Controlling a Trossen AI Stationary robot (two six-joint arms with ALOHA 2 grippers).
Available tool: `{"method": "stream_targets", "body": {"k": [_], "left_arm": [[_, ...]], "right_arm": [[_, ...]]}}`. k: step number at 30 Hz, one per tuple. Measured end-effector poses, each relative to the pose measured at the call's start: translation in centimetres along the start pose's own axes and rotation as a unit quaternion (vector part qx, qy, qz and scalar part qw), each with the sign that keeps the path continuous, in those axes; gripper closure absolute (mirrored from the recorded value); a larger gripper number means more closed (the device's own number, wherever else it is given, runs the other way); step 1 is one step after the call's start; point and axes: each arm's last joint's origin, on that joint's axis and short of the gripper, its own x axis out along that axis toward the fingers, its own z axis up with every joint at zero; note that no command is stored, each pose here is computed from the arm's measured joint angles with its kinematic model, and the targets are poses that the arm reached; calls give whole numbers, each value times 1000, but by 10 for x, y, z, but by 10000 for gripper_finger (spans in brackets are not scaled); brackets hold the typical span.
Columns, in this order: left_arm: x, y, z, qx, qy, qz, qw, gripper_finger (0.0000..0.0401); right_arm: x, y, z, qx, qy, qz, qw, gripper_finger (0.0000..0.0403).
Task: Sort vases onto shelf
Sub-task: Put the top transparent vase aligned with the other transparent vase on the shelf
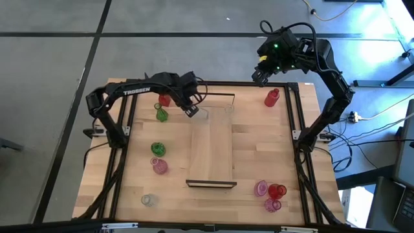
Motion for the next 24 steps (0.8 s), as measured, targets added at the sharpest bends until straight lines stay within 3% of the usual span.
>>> {"method": "stream_targets", "body": {"k": [6,9,12,20,24], "left_arm": [[-26,12,-10,-23,-6,31,999,401],[-29,21,-14,-38,26,38,998,401],[-18,30,-22,-41,55,41,997,401],[29,41,-52,-72,116,-23,990,401],[36,41,-54,-79,108,-34,991,401]], "right_arm": [[0,0,0,-1,0,0,1000,326],[0,0,0,-4,0,0,1000,326],[0,0,0,-7,0,0,1000,326],[0,0,0,-9,0,0,1000,326],[0,0,0,-9,0,0,1000,326]]}}
